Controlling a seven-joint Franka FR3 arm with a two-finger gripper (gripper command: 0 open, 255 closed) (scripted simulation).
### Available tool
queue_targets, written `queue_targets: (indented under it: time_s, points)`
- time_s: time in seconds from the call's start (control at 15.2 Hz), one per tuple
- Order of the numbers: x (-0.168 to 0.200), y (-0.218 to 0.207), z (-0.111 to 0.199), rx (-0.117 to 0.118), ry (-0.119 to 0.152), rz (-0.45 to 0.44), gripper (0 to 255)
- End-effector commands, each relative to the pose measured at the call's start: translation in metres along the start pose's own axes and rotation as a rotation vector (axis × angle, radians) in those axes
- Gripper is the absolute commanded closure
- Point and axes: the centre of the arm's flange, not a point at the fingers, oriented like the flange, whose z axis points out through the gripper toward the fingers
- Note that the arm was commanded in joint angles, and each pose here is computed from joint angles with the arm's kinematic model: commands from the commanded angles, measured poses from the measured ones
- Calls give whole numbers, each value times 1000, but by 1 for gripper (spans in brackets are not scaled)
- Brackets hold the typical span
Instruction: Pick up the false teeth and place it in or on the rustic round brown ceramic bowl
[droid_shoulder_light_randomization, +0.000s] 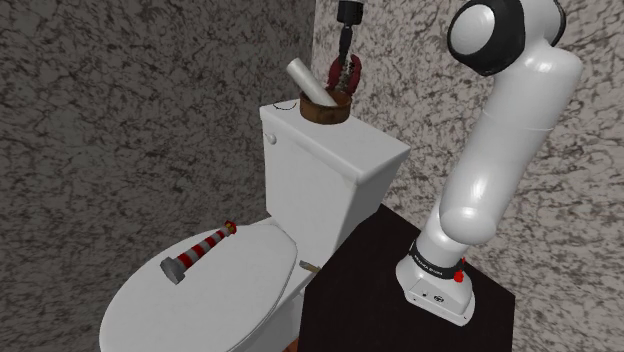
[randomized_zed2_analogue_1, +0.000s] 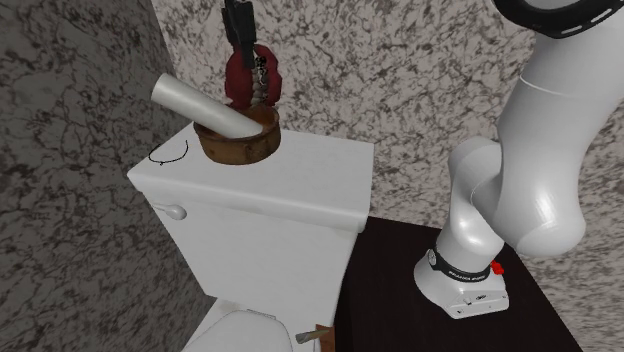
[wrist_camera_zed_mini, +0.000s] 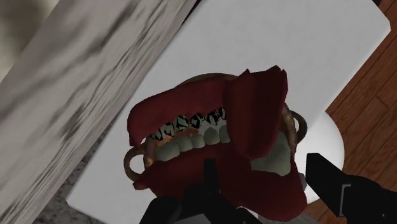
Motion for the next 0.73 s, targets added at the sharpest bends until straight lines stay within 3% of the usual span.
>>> queue_targets:
  time_s: [0.0, 0.53, 0.59, 0.66]
  points:
    - [0, 3, 14, 4, -6, 1, 255]
    - [0, 4, 20, 4, -6, 1, 255]
    - [0, 5, 20, 4, -6, 1, 0]
    - [0, 4, 20, 4, -6, 1, 0]
